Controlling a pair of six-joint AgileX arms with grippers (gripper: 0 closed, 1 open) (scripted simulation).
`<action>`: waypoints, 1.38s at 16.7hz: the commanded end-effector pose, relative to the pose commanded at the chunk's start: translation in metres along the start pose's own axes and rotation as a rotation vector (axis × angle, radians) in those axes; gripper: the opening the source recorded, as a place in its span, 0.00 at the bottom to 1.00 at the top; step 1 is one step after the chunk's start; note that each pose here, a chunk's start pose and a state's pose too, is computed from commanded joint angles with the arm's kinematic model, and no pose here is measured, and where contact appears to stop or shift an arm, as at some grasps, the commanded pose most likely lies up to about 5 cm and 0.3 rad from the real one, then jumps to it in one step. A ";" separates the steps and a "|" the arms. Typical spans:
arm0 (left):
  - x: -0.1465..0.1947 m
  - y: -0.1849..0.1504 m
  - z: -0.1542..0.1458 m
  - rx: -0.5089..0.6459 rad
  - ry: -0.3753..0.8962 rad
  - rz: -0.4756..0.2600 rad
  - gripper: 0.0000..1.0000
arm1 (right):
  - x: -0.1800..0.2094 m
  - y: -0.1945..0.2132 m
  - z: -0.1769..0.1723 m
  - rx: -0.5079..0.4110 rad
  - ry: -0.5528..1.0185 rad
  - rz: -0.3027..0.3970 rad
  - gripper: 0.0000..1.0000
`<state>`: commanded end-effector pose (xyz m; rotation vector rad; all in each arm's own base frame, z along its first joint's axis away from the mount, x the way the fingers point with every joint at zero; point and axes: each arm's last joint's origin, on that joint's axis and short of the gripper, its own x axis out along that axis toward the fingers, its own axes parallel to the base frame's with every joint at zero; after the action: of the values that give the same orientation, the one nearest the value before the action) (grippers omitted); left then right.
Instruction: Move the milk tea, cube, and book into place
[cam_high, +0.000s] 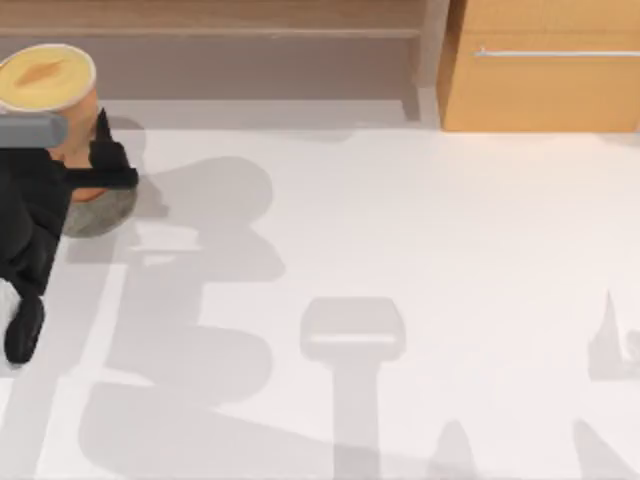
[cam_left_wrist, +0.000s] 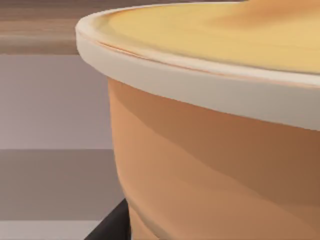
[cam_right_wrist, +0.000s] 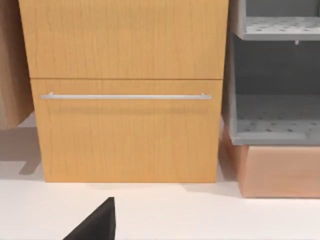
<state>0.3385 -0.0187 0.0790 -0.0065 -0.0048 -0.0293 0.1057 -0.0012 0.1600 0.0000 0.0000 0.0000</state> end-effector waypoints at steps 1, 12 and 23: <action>0.000 0.000 0.000 0.000 0.000 0.000 0.83 | 0.000 0.000 0.000 0.000 0.000 0.000 1.00; 0.000 0.000 0.000 0.000 0.000 0.000 1.00 | 0.000 0.000 0.000 0.000 0.000 0.000 1.00; -0.029 0.000 -0.001 0.000 0.004 0.001 1.00 | 0.000 0.000 0.000 0.000 0.000 0.000 1.00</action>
<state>0.3093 -0.0177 0.0778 -0.0062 -0.0006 -0.0281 0.1057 -0.0012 0.1600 0.0000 0.0000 0.0000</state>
